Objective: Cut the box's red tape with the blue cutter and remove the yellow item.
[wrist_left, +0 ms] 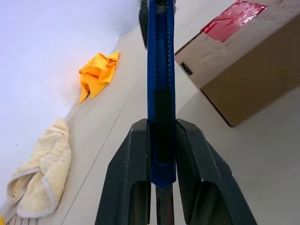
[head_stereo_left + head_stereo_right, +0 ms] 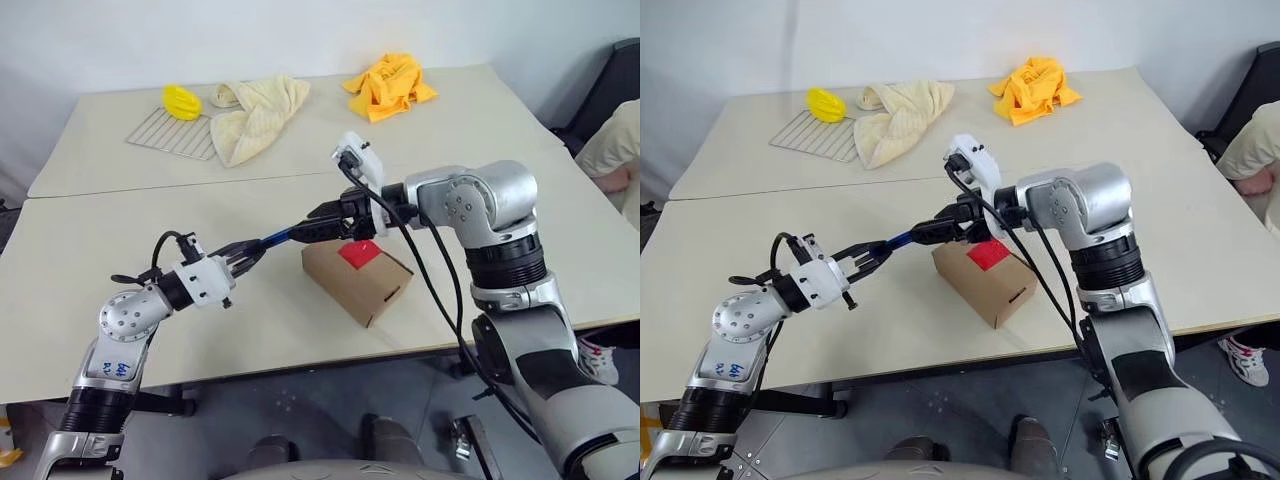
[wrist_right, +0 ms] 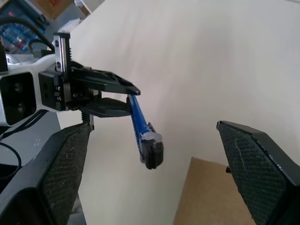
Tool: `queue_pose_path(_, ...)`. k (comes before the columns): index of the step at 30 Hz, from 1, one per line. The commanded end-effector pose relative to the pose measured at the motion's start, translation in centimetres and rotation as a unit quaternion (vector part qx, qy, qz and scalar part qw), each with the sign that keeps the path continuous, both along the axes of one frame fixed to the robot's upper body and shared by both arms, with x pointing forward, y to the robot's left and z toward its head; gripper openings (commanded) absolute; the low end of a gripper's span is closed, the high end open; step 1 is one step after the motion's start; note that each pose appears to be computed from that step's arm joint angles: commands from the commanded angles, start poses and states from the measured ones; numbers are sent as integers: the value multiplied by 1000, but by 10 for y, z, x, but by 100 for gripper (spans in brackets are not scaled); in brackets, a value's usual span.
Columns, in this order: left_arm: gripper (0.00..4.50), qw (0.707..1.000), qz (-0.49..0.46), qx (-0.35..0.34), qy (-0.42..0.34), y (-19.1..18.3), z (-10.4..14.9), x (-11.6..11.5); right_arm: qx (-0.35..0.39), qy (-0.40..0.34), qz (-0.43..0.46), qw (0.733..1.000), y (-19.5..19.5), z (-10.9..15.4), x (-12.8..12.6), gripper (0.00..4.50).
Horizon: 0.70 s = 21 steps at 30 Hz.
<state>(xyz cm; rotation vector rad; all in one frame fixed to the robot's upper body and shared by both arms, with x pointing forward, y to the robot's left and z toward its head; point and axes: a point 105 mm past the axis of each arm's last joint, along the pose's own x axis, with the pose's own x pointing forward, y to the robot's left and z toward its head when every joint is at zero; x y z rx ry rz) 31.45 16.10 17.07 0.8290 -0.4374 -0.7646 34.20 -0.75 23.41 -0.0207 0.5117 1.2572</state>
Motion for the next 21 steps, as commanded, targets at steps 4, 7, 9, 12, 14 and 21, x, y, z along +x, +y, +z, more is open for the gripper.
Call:
queue_pose_path(4, 46, 1000, -5, -4, -28, -4, 11, -3, 2, -21, 21, 1000, 12, 9, 0, 410)
queue_pose_path(7, 46, 1000, -4, -4, -28, -4, 11, -3, 2, -22, 28, 999, 13, 9, 0, 324)
queue_pose_path(9, 46, 1000, -3, -4, -29, -4, 12, -3, 0, -24, 32, 999, 14, 9, -1, 251)
queue_pose_path(12, 46, 1000, -2, -5, -29, -4, 12, -3, 0, -25, 32, 999, 13, 9, 0, 149)
queue_pose_path(14, 46, 1000, -1, -5, -28, -4, 12, -3, 4, -26, 32, 999, 13, 10, 0, 78)
queue_pose_path(21, 113, 999, 19, -31, 15, 0, 10, 6, 8, -44, 38, 998, 11, 17, -1, 15)
